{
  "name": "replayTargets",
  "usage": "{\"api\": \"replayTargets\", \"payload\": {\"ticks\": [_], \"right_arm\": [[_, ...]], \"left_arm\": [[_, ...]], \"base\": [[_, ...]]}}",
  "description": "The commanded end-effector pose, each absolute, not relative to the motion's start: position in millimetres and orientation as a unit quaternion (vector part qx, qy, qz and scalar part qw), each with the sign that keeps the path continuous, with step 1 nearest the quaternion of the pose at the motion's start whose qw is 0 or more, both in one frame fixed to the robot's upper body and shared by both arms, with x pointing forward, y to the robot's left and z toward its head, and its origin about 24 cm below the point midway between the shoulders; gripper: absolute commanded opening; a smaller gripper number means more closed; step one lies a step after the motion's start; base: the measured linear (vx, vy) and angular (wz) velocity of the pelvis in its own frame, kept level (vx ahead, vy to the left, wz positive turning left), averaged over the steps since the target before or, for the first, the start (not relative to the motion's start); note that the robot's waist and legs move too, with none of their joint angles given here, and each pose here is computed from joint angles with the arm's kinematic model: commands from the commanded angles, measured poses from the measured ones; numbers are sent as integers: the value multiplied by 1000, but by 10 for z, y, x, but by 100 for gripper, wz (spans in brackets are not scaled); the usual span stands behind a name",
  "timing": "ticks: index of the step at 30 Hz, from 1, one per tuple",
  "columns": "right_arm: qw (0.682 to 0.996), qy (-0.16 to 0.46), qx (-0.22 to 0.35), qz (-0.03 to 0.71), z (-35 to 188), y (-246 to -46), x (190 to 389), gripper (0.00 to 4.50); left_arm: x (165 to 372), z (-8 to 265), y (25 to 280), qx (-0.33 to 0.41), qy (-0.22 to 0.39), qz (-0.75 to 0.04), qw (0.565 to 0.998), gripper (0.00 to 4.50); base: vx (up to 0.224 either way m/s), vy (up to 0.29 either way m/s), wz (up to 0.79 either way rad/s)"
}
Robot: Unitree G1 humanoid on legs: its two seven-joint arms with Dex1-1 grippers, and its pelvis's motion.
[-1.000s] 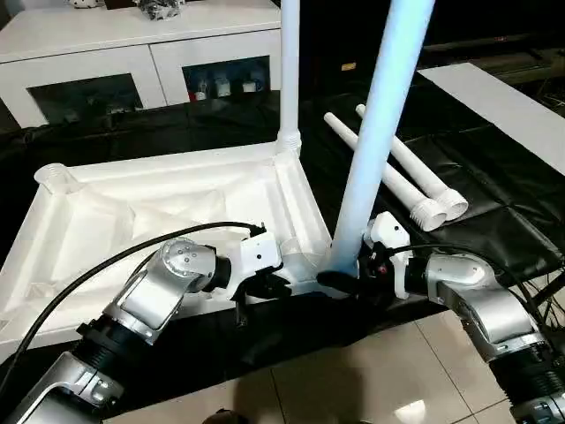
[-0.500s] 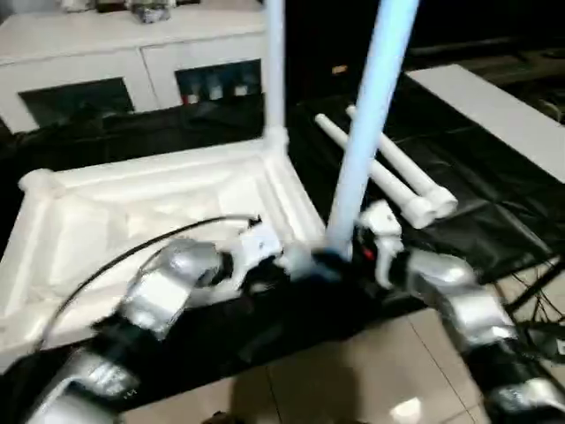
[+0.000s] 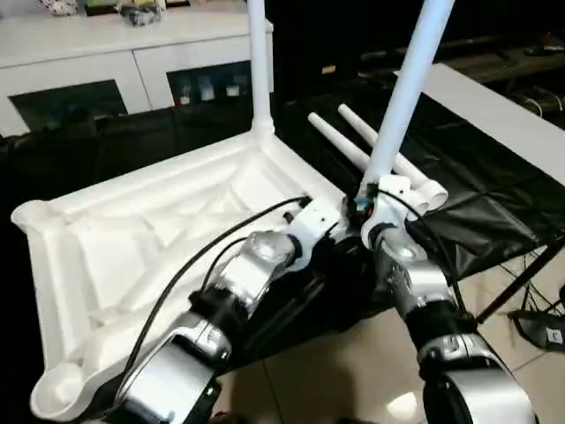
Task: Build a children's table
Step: Rotate leg to tighten, then rotate table base
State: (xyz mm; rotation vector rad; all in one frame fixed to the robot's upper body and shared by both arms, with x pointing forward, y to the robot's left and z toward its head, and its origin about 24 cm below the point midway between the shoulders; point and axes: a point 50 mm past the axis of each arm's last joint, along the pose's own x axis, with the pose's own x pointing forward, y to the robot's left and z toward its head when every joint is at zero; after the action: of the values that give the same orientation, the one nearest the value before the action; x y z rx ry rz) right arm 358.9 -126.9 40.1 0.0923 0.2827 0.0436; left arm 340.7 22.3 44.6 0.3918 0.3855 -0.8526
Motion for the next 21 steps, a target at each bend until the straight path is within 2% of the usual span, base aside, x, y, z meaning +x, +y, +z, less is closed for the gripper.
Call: {"api": "replayTargets", "payload": {"ticks": [1,4,6,11,12,14,17,18,19,21], "right_arm": [[988,121,74,59,436,-1100,3574,342],[990,95,68,74,493,-1096,3577,361],[995,80,26,61,533,-1148,3577,384],[997,52,10,61,616,-1248,3517,388],[997,46,10,67,625,-1287,3472,389],[996,44,8,73,615,-1304,3438,389],[996,49,11,72,588,-1313,3413,389],[996,57,5,72,557,-1313,3398,389],[996,57,5,72,556,-1312,3397,389],[995,65,4,73,533,-1299,3388,389]], "left_arm": [[3608,632,435,203,133,-317,917,0],[3634,596,497,206,138,-313,917,0],[3667,608,531,208,133,-306,919,0],[3786,757,612,227,76,-256,937,0],[3845,849,653,229,49,-234,944,28],[3887,924,687,199,40,-231,952,58],[3948,1062,746,183,12,-208,961,83],[4006,1227,823,178,-28,-162,970,83],[4008,1232,827,178,-29,-160,970,104],[4039,1343,920,176,-55,-127,975,107]], "base": [[0,0,0],[0,0,0],[0,0,0],[0,0,0],[0,0,0],[56,-18,1],[54,-20,0],[51,-18,1],[0,0,0],[0,0,0]]}}
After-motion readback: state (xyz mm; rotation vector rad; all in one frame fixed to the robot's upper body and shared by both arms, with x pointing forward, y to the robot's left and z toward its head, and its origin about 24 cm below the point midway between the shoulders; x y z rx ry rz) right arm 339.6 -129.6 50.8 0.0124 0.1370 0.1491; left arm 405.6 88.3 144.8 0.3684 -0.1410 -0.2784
